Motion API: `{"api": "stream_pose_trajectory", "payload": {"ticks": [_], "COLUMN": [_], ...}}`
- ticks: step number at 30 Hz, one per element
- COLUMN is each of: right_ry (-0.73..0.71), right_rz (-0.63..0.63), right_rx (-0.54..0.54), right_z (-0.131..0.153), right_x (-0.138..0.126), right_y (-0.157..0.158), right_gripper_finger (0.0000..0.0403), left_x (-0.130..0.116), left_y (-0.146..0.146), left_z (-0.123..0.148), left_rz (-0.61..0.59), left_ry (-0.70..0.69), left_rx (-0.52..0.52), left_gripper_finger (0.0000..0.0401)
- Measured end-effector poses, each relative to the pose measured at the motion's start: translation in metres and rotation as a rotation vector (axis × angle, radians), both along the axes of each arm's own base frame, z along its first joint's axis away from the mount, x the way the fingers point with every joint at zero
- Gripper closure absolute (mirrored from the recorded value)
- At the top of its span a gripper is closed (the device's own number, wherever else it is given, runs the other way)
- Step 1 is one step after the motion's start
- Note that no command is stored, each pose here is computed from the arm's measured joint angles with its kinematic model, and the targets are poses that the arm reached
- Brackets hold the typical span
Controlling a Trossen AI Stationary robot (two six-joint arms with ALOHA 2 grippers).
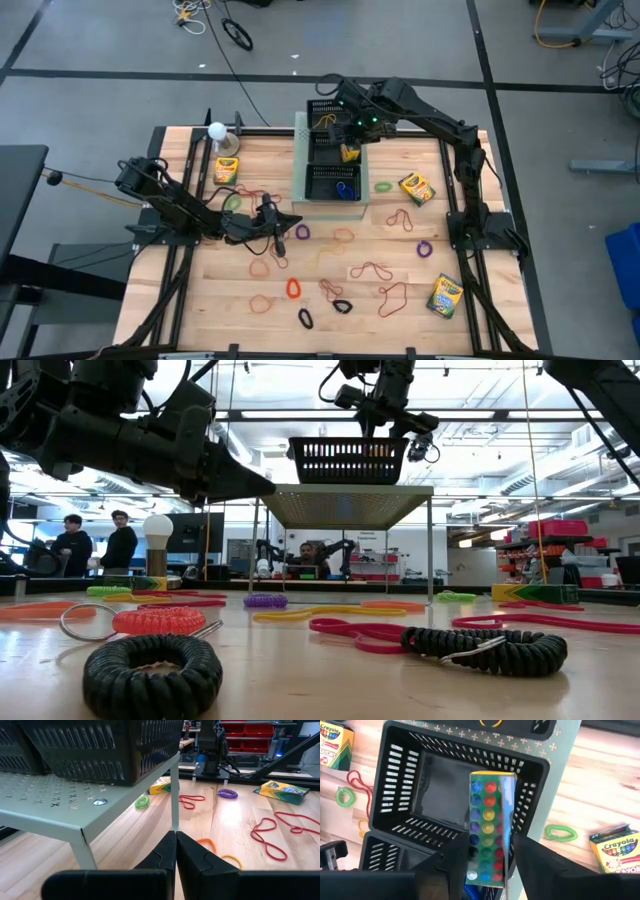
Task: Pick & Place Office Desk Supplies
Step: Put the yellow crayon box into the middle black bin on the shelf, then put the red rubber band into the top black bin on the shelf
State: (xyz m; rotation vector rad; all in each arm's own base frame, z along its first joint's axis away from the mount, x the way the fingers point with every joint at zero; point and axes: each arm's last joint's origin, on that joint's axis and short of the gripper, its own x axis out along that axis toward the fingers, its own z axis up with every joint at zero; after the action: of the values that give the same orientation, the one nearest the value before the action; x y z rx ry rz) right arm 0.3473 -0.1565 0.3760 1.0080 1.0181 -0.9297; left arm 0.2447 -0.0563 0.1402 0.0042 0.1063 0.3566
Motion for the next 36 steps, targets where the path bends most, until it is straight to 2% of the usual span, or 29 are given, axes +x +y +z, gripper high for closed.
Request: {"api": "stream_pose_trajectory", "payload": {"ticks": [7, 11, 14, 19, 26, 29, 31, 34, 36], "right_ry": [-0.025, -0.007, 0.005, 0.008, -0.058, -0.105, -0.104, -0.040, 0.014], "right_rz": [0.018, 0.056, 0.075, 0.098, 0.131, 0.191, 0.278, 0.403, 0.443], "right_rx": [-0.020, -0.072, -0.095, -0.125, -0.280, -0.354, -0.393, -0.472, -0.529], "right_z": [0.001, 0.001, 0.001, 0.003, 0.029, 0.049, 0.061, 0.073, 0.078], "right_x": [0.003, 0.003, 0.003, 0.002, -0.010, -0.022, -0.031, -0.043, -0.049], "right_y": [-0.001, -0.003, -0.003, -0.004, -0.001, 0.008, 0.021, 0.046, 0.063], "right_gripper_finger": [0.0236, 0.0230, 0.0213, 0.0174, 0.0141, 0.0144, 0.0156, 0.0188, 0.0218], "left_x": [0.000, 0.000, 0.000, 0.001, 0.001, 0.001, 0.001, 0.001, 0.001], "left_y": [0.000, 0.000, -0.001, -0.001, -0.001, -0.001, -0.001, -0.001, -0.001], "left_z": [0.000, 0.000, 0.000, 0.000, 0.001, 0.001, 0.001, 0.001, 0.001], "left_rz": [0.000, -0.013, -0.050, -0.046, -0.042, -0.042, -0.042, -0.043, -0.043], "left_ry": [0.005, 0.003, 0.001, -0.002, -0.012, -0.012, -0.013, -0.012, -0.010], "left_rx": [0.001, -0.007, -0.012, -0.011, -0.005, -0.004, -0.007, -0.007, -0.006], "left_gripper_finger": [0.0388, 0.0388, 0.0388, 0.0388, 0.0388, 0.0388, 0.0388, 0.0388, 0.0388]}}
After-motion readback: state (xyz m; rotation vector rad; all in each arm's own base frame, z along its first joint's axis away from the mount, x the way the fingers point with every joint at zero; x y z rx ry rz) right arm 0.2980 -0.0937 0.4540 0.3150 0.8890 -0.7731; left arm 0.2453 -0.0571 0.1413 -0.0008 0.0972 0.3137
